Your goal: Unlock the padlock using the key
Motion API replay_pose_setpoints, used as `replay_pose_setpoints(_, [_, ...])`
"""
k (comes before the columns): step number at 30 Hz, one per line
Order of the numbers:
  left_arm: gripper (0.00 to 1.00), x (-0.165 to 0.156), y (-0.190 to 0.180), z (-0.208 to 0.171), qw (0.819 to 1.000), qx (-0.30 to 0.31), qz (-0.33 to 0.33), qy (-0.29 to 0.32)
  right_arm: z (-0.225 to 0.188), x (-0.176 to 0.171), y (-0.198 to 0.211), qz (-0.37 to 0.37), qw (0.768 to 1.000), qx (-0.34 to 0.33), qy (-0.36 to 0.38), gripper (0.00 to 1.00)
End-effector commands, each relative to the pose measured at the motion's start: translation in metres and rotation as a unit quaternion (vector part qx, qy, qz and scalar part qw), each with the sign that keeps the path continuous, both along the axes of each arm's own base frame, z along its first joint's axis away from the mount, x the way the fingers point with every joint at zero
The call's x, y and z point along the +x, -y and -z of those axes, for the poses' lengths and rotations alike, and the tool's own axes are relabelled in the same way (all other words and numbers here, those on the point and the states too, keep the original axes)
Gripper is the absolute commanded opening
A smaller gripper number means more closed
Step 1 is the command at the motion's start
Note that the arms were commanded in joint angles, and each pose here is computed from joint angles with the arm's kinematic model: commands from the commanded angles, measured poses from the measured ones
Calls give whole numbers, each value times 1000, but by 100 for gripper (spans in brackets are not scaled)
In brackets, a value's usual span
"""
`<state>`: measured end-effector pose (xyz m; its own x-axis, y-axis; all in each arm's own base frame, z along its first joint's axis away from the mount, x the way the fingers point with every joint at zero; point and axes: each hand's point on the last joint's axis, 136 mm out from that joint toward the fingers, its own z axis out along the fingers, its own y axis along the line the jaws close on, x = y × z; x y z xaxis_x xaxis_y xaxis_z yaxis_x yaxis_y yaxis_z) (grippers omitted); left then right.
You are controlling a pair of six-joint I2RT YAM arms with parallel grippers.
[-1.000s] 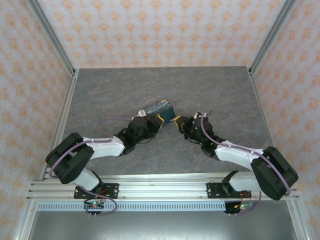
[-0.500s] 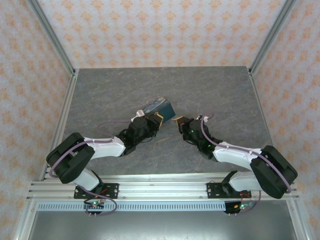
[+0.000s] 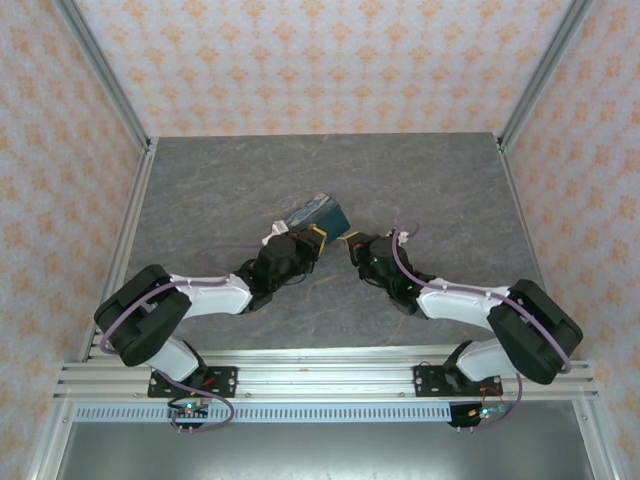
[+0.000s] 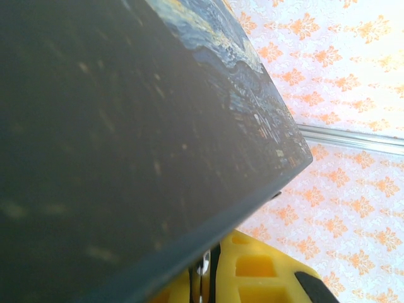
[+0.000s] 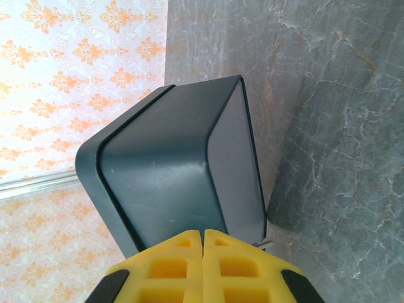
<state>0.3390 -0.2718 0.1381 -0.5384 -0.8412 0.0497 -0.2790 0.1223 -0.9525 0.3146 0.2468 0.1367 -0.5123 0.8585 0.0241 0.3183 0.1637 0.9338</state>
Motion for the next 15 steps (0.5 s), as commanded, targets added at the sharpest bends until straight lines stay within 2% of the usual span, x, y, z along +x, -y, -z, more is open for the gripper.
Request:
replay_pose_setpoints(1, [0, 6, 4, -14, 1000, -18, -14, 19, -18, 9, -7, 6, 1000, 18, 22, 0])
replay_pose_setpoints(15, [0, 7, 5, -14, 1000, -19, -15, 19, -17, 12, -18, -1, 1000, 18, 20, 0])
